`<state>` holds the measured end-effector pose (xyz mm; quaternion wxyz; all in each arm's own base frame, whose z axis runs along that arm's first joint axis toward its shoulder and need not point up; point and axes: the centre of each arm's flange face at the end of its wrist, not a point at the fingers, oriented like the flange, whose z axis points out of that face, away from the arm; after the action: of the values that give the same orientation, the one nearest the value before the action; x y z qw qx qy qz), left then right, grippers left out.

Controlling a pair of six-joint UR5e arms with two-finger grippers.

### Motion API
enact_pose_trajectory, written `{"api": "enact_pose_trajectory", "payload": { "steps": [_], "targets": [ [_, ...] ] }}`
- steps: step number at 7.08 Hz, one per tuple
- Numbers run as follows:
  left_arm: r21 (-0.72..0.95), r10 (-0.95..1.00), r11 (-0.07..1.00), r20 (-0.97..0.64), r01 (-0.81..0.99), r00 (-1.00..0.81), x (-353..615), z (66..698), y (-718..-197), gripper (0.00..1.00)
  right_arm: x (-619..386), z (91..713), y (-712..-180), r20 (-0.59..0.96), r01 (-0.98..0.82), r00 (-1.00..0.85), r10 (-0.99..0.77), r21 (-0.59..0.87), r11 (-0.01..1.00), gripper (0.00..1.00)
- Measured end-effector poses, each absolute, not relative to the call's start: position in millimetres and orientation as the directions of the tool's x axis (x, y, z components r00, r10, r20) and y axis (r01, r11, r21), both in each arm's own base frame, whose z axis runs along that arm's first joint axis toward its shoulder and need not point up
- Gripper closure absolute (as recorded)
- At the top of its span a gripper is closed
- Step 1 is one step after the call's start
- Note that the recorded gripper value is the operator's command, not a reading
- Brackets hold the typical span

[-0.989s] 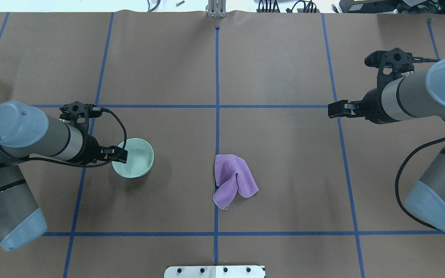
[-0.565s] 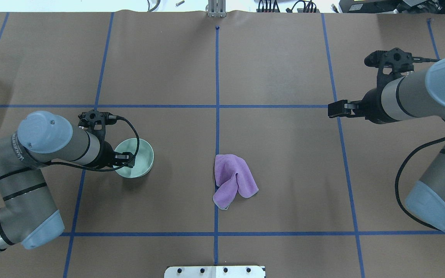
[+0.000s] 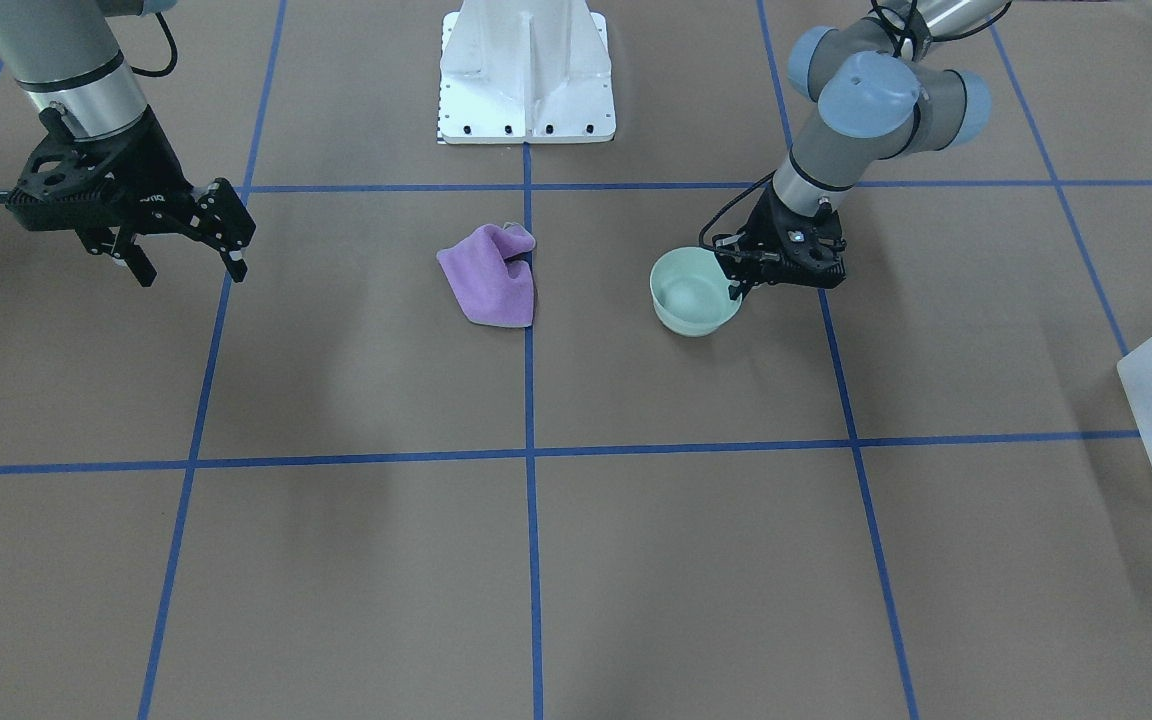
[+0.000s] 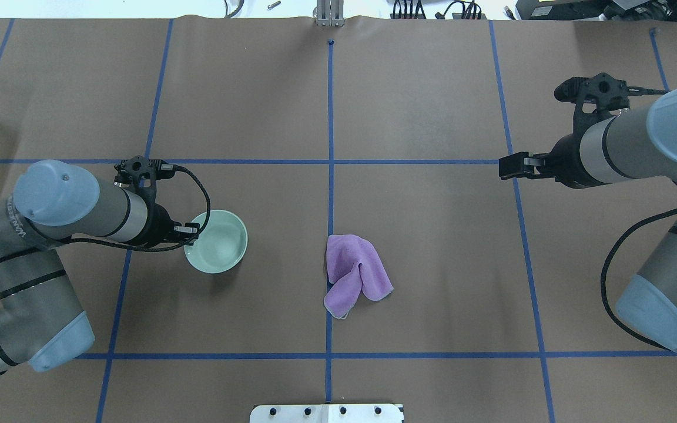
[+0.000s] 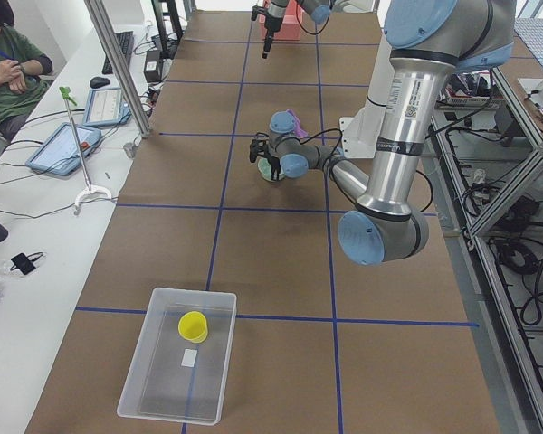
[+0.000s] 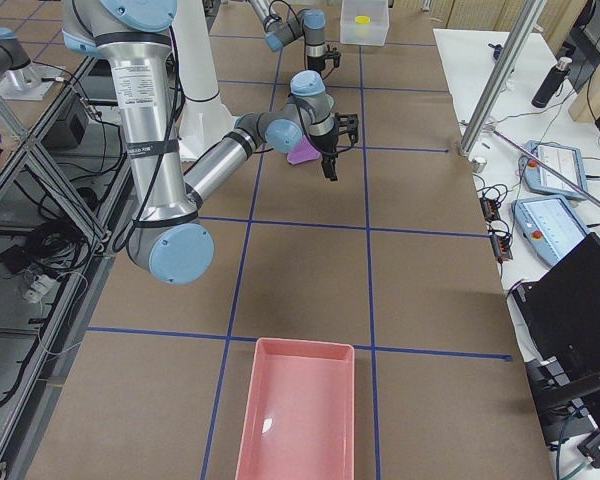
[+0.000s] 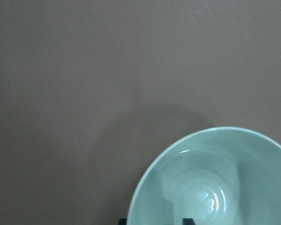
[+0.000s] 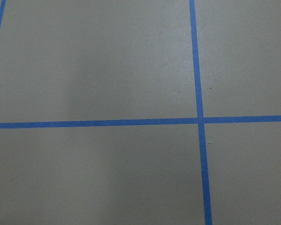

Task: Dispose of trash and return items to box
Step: 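Reach the left gripper to the pale green bowl rim and grasp it, then carry the green bowl into the clear bin with the left gripper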

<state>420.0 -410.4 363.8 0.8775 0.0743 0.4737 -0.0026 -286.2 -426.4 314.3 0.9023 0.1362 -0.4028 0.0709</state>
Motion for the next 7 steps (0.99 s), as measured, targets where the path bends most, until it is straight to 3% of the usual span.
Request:
{"api": "enact_pose_trajectory", "payload": {
  "steps": [3, 7],
  "targets": [
    [0.100, 0.005, 0.984, -0.844, 0.149, 0.536, 295, 384, -472, 1.00, -288, 314, -426, 0.746, -0.235, 0.665, 0.016, 0.189, 0.953, 0.00],
    [0.261, 0.149, 0.963, -0.726, 0.068, 0.672, 24, 546, -559, 1.00, -303, 294, -422, 0.770, -0.246, 0.638, 0.019, 0.181, 0.952, 0.00]
  ]
}}
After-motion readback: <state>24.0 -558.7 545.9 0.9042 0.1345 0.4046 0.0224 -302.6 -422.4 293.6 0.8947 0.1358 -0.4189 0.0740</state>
